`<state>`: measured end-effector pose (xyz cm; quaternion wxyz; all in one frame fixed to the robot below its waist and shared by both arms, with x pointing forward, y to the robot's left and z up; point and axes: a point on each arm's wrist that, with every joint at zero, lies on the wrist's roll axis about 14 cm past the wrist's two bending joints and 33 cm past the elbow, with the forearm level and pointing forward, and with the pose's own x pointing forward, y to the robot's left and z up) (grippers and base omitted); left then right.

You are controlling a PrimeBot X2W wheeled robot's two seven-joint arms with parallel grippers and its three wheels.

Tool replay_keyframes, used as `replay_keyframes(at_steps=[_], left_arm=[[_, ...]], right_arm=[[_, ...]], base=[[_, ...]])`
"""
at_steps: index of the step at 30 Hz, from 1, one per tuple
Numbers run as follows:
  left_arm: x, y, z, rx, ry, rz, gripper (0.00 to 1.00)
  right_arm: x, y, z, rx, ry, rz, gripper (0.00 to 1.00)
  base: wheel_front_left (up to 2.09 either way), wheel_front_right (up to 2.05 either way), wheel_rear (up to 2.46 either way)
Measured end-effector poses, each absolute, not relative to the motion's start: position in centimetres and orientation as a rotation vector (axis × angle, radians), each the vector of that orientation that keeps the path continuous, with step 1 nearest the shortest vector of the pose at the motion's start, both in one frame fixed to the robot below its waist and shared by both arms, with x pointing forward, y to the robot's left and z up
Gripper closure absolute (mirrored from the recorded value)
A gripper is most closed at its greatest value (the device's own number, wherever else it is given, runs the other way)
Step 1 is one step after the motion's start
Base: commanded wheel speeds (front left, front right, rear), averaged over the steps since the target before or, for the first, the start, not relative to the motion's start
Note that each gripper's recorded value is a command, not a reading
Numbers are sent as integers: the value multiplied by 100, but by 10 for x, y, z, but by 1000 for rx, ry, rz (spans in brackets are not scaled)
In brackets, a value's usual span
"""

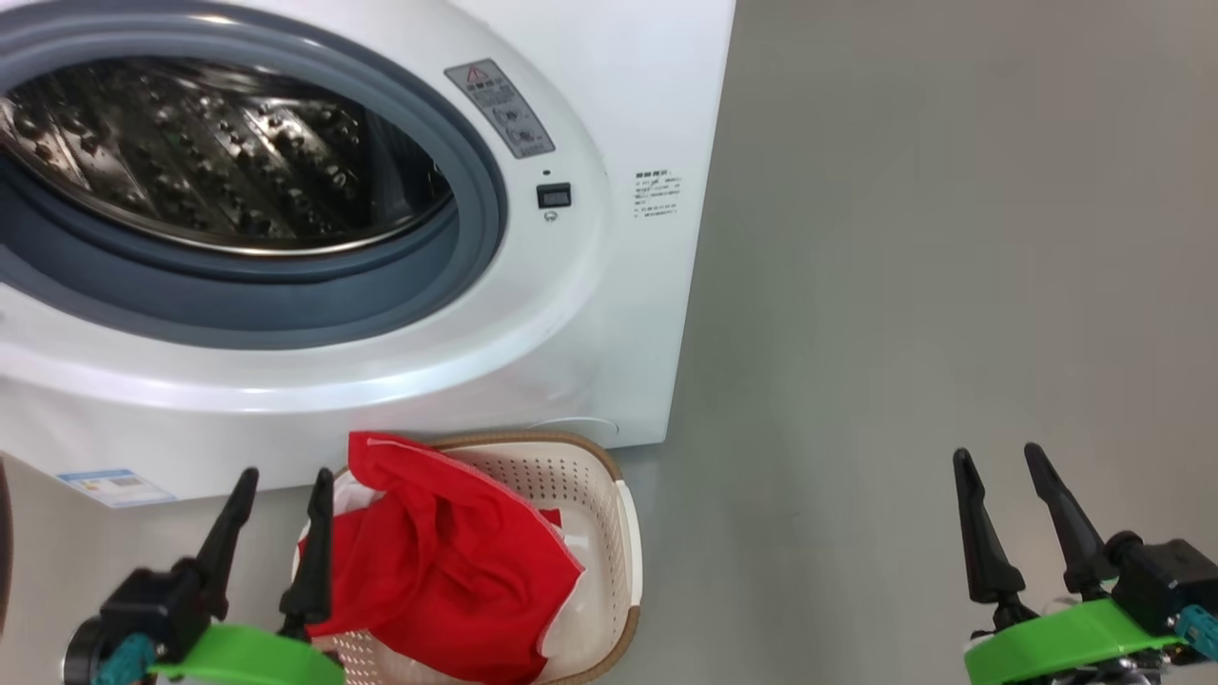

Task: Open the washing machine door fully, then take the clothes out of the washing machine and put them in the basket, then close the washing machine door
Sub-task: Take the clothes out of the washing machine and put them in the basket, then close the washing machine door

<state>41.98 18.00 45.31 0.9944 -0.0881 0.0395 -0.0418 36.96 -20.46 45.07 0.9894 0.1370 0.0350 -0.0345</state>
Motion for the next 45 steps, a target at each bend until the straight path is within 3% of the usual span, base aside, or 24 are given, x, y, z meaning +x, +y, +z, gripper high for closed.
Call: replay_keyframes(at_steps=[16, 45], left_arm=[[375, 203, 461, -158, 56, -20, 0], [373, 200, 459, -163, 60, -17, 0]], right_arm=[[341, -218, 446, 270, 89, -117, 0], [342, -219, 447, 271, 86, -120, 0]], base=[[0, 0, 0], [-22, 22, 0]])
